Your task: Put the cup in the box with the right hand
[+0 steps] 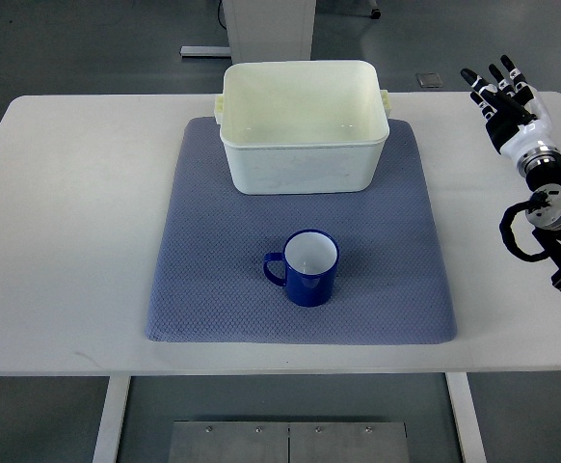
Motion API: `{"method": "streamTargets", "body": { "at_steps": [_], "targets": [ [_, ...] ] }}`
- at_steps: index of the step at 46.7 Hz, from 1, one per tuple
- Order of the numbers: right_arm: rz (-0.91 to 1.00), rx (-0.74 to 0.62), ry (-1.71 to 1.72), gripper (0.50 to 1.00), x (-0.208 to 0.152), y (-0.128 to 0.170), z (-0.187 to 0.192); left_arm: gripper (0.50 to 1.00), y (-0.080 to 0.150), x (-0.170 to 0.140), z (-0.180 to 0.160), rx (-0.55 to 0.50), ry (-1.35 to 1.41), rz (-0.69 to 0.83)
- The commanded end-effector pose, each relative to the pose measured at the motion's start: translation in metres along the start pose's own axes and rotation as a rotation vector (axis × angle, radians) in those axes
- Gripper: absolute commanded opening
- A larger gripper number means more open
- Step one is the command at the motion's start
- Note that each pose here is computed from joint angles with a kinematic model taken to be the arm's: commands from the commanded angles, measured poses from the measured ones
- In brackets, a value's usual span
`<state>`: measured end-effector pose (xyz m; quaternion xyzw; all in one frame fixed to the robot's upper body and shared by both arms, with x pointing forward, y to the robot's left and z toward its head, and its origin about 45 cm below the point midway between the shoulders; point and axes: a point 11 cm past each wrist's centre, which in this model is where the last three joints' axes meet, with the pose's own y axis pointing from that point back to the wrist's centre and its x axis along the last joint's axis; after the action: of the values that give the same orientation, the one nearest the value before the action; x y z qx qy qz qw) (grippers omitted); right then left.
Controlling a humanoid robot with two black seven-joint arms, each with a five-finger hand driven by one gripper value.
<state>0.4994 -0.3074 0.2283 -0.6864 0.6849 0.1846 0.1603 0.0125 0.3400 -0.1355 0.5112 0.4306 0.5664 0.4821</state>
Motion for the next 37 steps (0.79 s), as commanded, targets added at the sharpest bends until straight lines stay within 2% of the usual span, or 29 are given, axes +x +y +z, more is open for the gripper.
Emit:
{"method": "streamTargets", "body": {
  "at_steps": [1, 6, 14, 37],
  "targets": [
    [0.0, 0.0, 0.0, 1.0, 0.0, 0.0, 0.0, 1.0, 0.0, 0.0, 0.0, -0.001, 0.0, 0.001],
    [-0.001, -0.002, 0.0, 1.0, -0.001, 0.0, 0.001, 1.0, 0.0, 0.003, 0.005, 0.001, 0.005, 0.01],
    [-0.002, 0.0, -0.001, 1.0, -0.001, 0.0, 0.0, 1.0, 0.001, 0.003, -0.019, 0.041, -0.001, 0.009],
    [0.0, 0.002, -0.001, 1.0, -0.001, 0.0, 0.0, 1.0, 0.001, 0.001, -0.018, 0.039, 0.0, -0.001]
  ]
}}
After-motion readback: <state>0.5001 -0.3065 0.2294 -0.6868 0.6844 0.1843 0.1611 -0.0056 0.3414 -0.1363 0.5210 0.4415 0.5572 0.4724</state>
